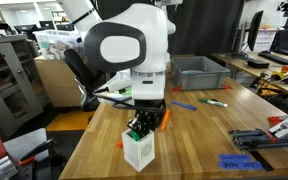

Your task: Move the pen holder backwards

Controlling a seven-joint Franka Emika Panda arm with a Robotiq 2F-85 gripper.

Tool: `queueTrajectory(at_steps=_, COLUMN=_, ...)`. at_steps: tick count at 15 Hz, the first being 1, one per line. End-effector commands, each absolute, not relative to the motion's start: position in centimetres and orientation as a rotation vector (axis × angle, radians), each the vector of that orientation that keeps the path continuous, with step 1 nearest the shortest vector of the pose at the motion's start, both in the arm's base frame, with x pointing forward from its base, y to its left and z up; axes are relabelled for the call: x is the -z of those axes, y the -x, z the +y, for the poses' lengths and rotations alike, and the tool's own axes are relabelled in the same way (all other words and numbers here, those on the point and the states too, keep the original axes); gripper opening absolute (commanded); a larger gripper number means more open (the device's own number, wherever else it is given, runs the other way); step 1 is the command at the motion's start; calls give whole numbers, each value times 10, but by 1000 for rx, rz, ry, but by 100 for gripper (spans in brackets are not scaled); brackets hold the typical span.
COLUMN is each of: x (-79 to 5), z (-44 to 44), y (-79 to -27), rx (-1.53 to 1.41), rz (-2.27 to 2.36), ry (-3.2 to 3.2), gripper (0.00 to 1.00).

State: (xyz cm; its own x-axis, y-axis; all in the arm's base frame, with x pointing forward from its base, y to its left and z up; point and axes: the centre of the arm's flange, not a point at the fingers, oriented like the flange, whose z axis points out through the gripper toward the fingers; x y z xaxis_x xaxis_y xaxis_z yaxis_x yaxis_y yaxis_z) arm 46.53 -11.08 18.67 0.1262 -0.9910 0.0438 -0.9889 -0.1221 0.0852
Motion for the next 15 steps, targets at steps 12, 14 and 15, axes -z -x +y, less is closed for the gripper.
queueTrajectory(at_steps=12, x=-167, z=-83, y=-455, rx=79, rz=-2577, ry=-1839, gripper=3)
queueTrajectory(at_steps=14, x=-167, z=-81, y=-457, rx=76, rz=-2598, ry=-1820, gripper=3)
queueTrajectory(at_steps=15, x=-168, z=-81, y=-457, rx=71, rz=-2603, ry=-1824, gripper=10)
